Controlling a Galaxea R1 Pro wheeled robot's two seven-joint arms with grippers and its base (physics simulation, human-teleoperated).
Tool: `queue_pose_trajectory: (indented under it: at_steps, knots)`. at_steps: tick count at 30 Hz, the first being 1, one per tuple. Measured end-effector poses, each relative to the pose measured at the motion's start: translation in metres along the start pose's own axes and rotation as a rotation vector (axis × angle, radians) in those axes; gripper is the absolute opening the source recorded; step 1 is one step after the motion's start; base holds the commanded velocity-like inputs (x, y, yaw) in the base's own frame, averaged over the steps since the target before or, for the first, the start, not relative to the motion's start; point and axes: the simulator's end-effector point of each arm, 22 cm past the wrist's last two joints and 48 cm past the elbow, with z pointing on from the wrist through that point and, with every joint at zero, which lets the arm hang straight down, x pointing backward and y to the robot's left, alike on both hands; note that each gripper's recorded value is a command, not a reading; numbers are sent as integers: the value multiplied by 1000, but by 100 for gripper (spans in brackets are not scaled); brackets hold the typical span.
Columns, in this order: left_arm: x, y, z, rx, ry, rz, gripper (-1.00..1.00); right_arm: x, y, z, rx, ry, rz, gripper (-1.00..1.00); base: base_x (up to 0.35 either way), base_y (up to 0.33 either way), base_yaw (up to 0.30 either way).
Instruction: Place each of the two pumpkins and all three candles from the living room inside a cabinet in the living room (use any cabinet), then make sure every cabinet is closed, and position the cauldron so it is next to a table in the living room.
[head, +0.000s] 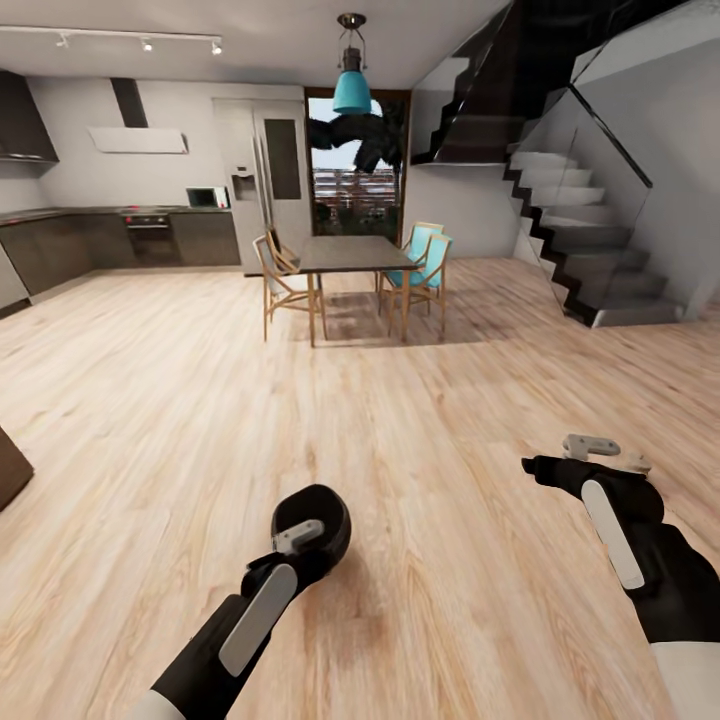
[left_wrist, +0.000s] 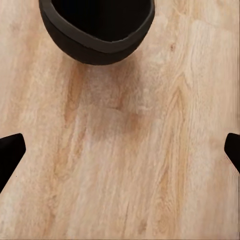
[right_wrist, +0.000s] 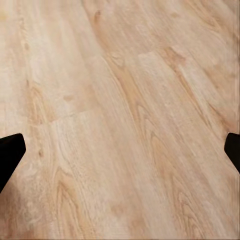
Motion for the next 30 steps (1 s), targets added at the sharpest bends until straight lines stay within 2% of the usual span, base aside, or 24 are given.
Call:
queue_pose_trajectory:
  at_steps: [3,6,9,11,13,15,21,30]
  knots:
    - [2,6,0,-7,1,-9,100,0,0,0,0,1,0,100,282,-210,-266]
    - [-9,33,-1,-32,-18,-56,100,0,0,0,0,1,0,100,282,-209,-267]
    - [-18,82,-7,-72,-47,-155,100,1,0,0,-1,2,0,100,290,-194,-266]
    - [-21,104,-11,-93,-58,-199,100,1,0,0,0,2,1,100,299,-172,-267]
    - [-25,146,-16,-139,-77,-276,100,1,0,0,0,3,1,100,308,-141,-267]
    - [-26,172,-19,-160,-89,-327,100,1,0,0,0,3,2,100,313,-114,-267]
    - [-26,188,-20,-150,-101,-359,100,1,1,0,-4,4,2,100,322,-52,-267]
    - [-27,192,-20,-145,-105,-366,100,1,1,0,-4,3,2,100,329,-5,-266]
